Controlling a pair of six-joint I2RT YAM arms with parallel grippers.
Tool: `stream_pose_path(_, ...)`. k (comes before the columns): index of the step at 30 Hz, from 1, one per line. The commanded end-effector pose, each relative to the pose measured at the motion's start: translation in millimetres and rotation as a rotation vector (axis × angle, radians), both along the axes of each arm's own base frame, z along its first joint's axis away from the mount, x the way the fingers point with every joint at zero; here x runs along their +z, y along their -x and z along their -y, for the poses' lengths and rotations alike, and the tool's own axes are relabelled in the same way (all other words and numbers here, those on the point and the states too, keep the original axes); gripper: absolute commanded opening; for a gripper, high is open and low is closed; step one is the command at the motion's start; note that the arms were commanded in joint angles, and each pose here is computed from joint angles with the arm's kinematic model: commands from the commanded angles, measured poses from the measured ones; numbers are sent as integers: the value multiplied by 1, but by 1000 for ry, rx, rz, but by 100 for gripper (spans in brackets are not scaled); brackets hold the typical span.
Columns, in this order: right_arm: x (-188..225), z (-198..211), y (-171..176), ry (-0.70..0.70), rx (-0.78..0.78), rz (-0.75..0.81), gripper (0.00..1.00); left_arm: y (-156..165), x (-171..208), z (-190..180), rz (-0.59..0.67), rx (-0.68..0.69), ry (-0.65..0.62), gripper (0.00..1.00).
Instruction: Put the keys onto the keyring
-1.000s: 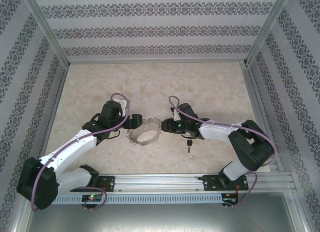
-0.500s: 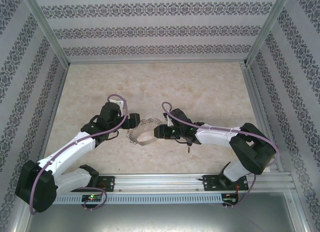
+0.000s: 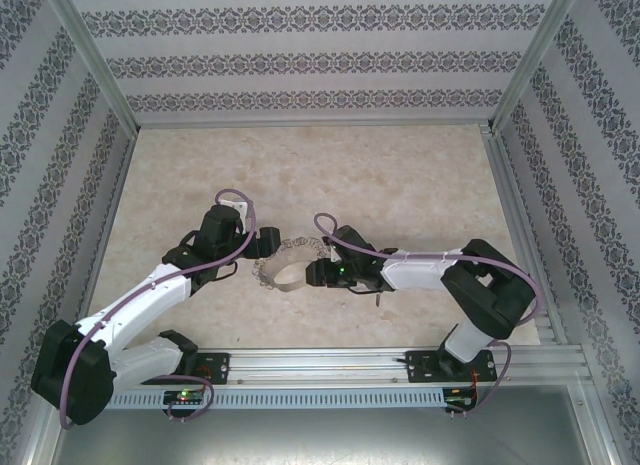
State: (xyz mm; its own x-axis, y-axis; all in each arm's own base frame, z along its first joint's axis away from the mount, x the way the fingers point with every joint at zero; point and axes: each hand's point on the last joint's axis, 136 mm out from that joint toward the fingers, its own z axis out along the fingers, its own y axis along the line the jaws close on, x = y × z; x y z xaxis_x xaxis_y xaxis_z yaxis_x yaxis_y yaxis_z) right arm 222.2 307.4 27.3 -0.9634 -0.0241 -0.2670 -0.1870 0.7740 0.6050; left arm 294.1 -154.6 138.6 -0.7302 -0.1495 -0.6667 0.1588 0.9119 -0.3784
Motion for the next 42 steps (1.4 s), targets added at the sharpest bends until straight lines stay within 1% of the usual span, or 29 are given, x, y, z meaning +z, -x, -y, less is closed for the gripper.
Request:
stream_pose_path(1,2,-7,-11,3,-7,27,52,-6,18,6,52,-5,17,88)
stream_pose_path(14,10,-4,-33,-19,-46,43,52,-4,12,7,45,-12,24,88)
stream_pose_path(27,19,0,-45,-46,-57,49,52,-6,10,15,32,-44,34,89)
stream_pose_path(32,44,13,-38,-86,-73,76,52,-1,12,26,19,-124,37,88)
stream_pose_path(37,58,50,-39,-57,-150,123,54,13,6,48,-9,-262,41,86)
stream_pose_path(40,60,74,-44,-25,-201,146,55,23,-5,66,-25,-348,-7,83)
stream_pose_path(42,60,86,-48,-9,-224,153,57,30,-16,76,-34,-400,-74,78)
